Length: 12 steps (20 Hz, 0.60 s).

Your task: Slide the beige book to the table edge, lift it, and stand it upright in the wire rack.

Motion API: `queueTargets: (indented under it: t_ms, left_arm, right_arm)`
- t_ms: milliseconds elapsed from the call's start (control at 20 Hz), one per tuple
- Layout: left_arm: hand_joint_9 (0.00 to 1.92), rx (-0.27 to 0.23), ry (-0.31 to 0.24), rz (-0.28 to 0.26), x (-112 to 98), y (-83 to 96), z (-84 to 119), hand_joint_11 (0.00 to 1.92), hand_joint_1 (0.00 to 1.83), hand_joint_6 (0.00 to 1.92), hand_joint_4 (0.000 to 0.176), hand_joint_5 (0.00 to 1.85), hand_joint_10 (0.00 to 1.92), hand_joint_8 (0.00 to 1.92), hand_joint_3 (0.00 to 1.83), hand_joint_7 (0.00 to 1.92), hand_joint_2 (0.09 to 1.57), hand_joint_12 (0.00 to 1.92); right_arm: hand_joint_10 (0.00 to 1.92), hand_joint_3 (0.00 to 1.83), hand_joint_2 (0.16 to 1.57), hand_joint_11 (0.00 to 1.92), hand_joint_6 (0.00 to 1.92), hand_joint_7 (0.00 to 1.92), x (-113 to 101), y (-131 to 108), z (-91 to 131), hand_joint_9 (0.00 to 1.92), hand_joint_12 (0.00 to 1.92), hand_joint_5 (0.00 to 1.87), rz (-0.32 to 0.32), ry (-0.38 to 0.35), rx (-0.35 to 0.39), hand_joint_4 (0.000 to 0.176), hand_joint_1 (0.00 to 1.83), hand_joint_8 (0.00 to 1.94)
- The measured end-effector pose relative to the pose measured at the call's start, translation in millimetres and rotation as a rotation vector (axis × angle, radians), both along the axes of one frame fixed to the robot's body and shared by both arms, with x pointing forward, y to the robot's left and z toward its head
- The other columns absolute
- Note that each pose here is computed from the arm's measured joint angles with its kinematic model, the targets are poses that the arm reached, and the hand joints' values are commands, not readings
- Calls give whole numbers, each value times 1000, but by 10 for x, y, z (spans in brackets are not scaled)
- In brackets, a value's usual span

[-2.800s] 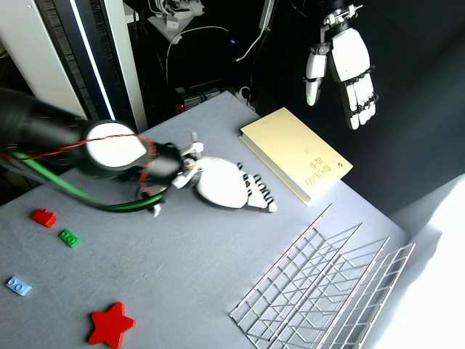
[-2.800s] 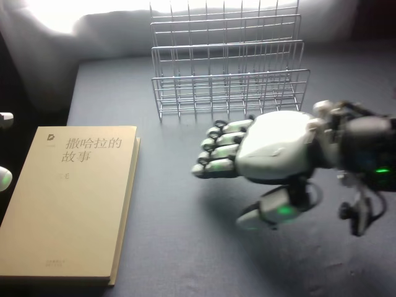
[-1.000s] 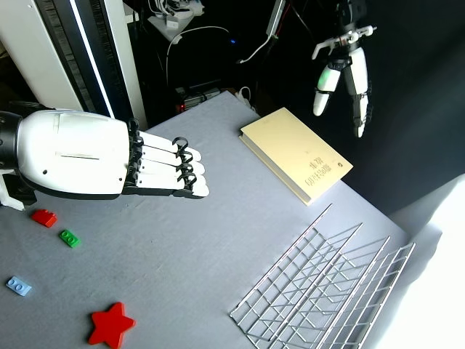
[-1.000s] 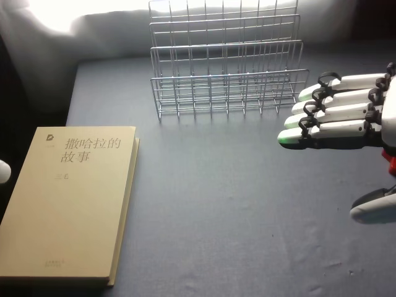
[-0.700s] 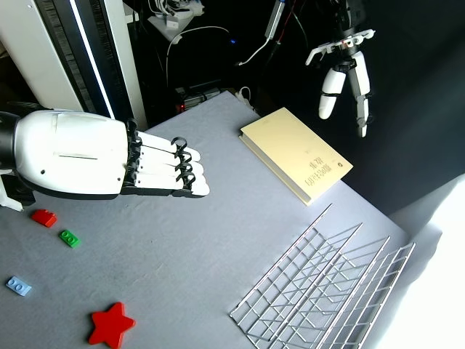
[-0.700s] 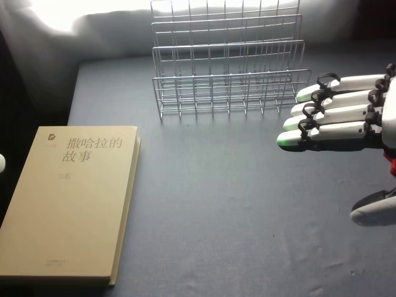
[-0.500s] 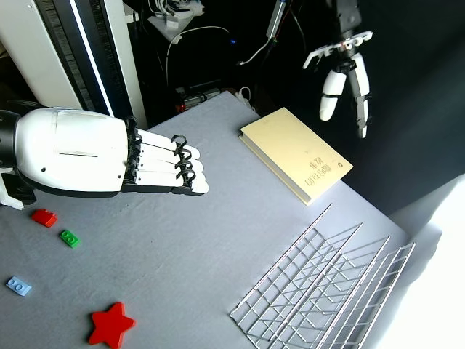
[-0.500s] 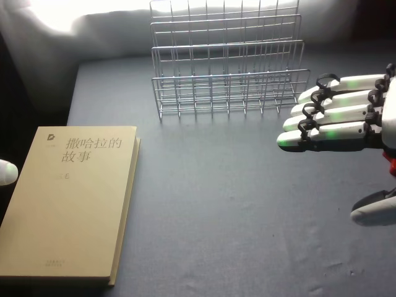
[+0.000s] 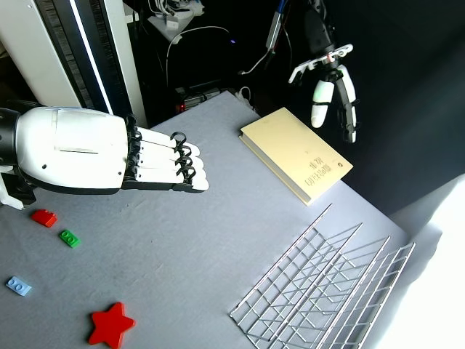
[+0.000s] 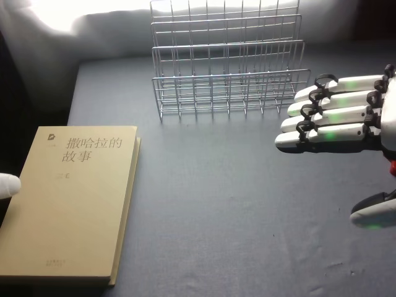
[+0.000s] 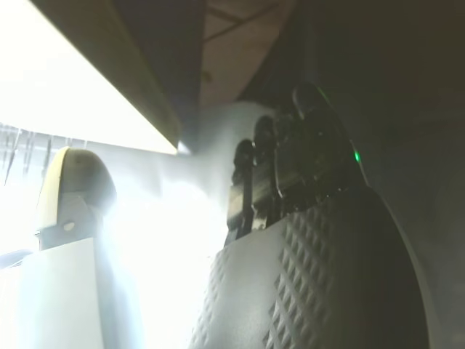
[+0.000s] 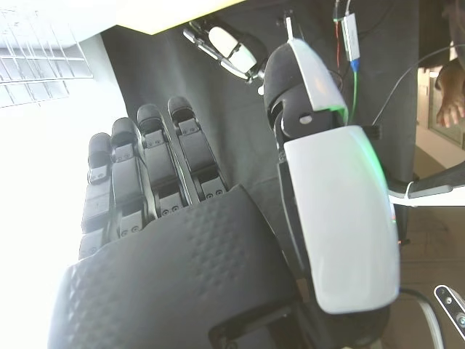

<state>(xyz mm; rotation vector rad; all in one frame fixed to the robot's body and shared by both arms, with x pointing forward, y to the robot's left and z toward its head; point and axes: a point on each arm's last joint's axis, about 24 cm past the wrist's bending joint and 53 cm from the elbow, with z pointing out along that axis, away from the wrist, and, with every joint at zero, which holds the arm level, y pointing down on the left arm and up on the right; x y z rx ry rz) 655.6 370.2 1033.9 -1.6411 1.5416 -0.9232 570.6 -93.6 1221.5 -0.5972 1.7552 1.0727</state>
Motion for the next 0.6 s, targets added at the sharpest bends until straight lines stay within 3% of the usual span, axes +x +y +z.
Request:
queueTargets:
  t_ms: [200, 400, 550, 600]
  left_arm:
    - [249, -31, -61, 16, 138, 72, 91, 0, 864, 10, 44, 176, 26, 5, 0, 235, 1003, 745]
    - [259, -65, -53, 16, 154, -10, 8, 0, 831, 6, 35, 179, 23, 5, 0, 249, 994, 807]
    - [259, -93, -57, 17, 191, -47, -36, 0, 793, 1, 42, 175, 16, 2, 0, 238, 977, 794]
    - [265, -106, -56, 19, 196, -70, -56, 0, 804, 4, 37, 181, 18, 5, 0, 244, 972, 788]
  right_arm:
    - [3, 3, 1205, 0, 3, 137, 4, -1, -2, 132, 284, 155, -1, -4, -3, 0, 161, 2]
    - [2, 0, 1192, 0, 2, 142, 43, -11, -34, 131, 283, 142, -23, 0, -15, 0, 188, 0]
    - [4, 0, 1190, 0, 9, 163, 118, -45, -94, 137, 250, 154, -77, 13, -36, 0, 191, 5]
    - [4, 0, 1192, 0, 11, 165, 142, -54, -129, 140, 252, 161, -101, 19, -48, 0, 192, 5]
